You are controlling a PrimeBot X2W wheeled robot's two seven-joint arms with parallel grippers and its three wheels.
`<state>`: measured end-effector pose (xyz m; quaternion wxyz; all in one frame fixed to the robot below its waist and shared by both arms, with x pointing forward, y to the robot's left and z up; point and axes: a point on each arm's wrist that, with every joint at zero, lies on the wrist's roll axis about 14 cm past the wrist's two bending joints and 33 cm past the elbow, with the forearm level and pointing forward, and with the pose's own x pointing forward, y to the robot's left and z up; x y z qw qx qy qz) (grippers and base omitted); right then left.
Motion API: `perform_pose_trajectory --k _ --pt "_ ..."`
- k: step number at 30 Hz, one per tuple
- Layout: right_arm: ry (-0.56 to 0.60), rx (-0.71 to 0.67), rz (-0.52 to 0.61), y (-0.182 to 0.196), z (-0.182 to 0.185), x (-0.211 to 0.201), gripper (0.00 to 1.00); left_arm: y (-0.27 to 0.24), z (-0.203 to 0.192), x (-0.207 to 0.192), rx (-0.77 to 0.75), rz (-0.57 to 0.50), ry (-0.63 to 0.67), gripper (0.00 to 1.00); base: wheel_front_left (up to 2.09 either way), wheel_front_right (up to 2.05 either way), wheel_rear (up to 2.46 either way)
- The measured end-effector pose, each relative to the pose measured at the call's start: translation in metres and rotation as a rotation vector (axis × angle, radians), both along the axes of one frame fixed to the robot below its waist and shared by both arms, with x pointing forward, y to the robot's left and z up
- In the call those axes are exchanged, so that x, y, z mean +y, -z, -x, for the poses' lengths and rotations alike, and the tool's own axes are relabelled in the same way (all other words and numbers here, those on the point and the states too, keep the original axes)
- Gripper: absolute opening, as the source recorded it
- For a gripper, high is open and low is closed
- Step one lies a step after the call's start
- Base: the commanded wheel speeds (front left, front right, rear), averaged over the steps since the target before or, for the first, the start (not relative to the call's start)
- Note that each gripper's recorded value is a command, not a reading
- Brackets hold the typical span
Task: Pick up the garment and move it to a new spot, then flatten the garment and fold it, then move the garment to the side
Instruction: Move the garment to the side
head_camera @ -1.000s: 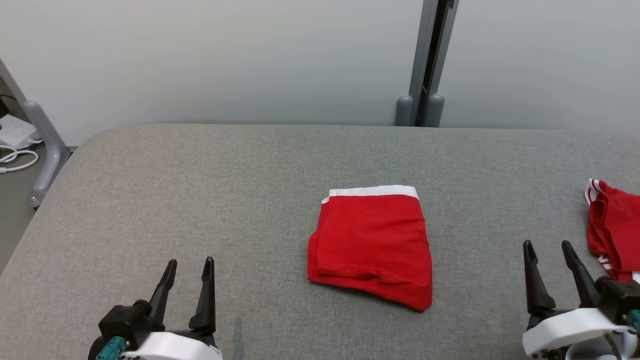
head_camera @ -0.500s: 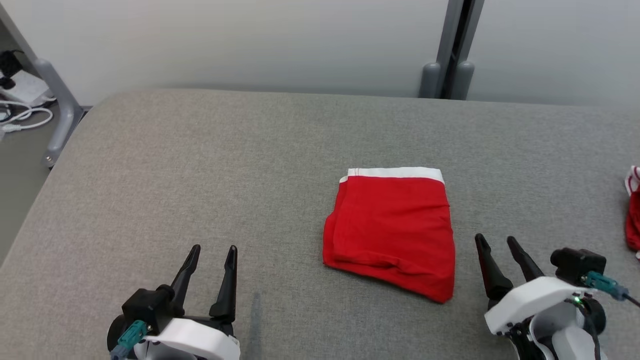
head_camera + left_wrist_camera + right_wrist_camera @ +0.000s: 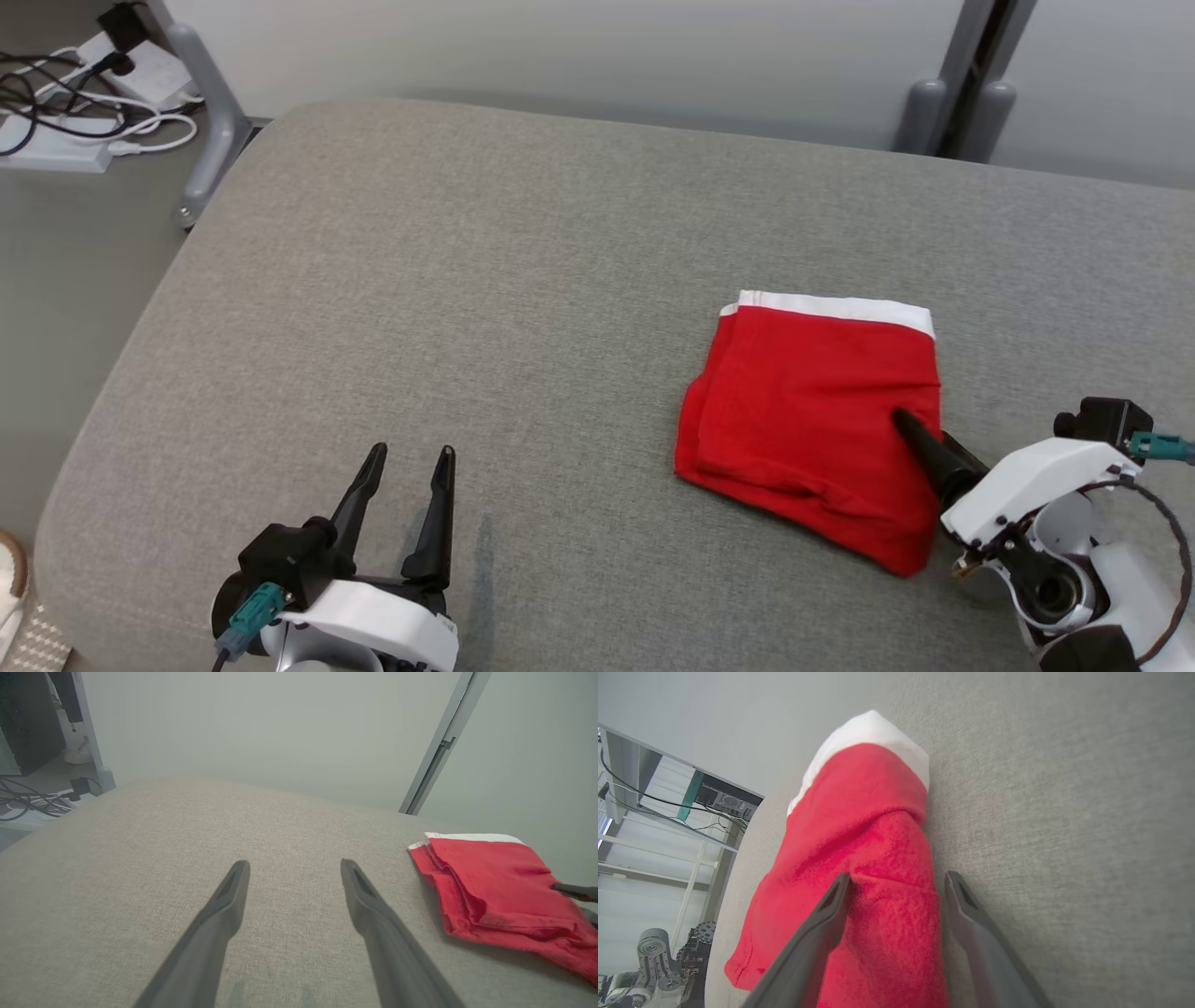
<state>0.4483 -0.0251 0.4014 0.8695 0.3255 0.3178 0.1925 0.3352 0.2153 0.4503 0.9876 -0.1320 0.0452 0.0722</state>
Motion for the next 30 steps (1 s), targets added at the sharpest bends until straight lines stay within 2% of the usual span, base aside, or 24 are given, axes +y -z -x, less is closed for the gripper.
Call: perform_pose_trajectory --k 3,8,12,13,14,19,26,30 --pt "-0.025 0.081 -0.049 0.006 -0.005 0.014 1.00 0.000 0.002 0.004 0.003 0.000 -0.016 1.00 0.00 0.00 0.00" --pt "-0.080 0.123 -0.060 0.009 -0.009 0.031 1.00 0.002 0.005 0.009 0.012 -0.004 -0.036 1.00 0.00 0.00 0.00" --pt "-0.078 0.148 -0.075 0.011 -0.014 0.036 1.00 0.002 0.007 0.012 0.016 -0.006 -0.047 1.00 0.00 0.00 0.00" --pt "-0.078 0.150 -0.071 0.011 -0.014 0.037 0.52 0.001 0.007 0.012 0.014 -0.007 -0.049 1.00 0.00 0.00 0.00" --pt "-0.085 0.146 -0.063 0.010 -0.014 0.038 0.00 0.001 0.008 0.013 0.012 -0.008 -0.053 1.00 0.00 0.00 0.00" --pt "-0.111 0.108 -0.031 0.004 -0.009 0.040 0.00 -0.004 0.007 0.012 -0.005 -0.005 -0.051 1.00 0.00 0.00 0.00" --pt "-0.087 0.043 0.031 -0.005 -0.009 0.012 0.00 -0.009 -0.003 -0.005 -0.025 -0.002 0.007 1.00 0.00 0.00 0.00" --pt "-0.114 -0.027 0.166 -0.009 -0.011 -0.019 0.00 -0.009 -0.014 -0.024 -0.032 0.001 0.074 1.00 0.00 0.00 0.00"
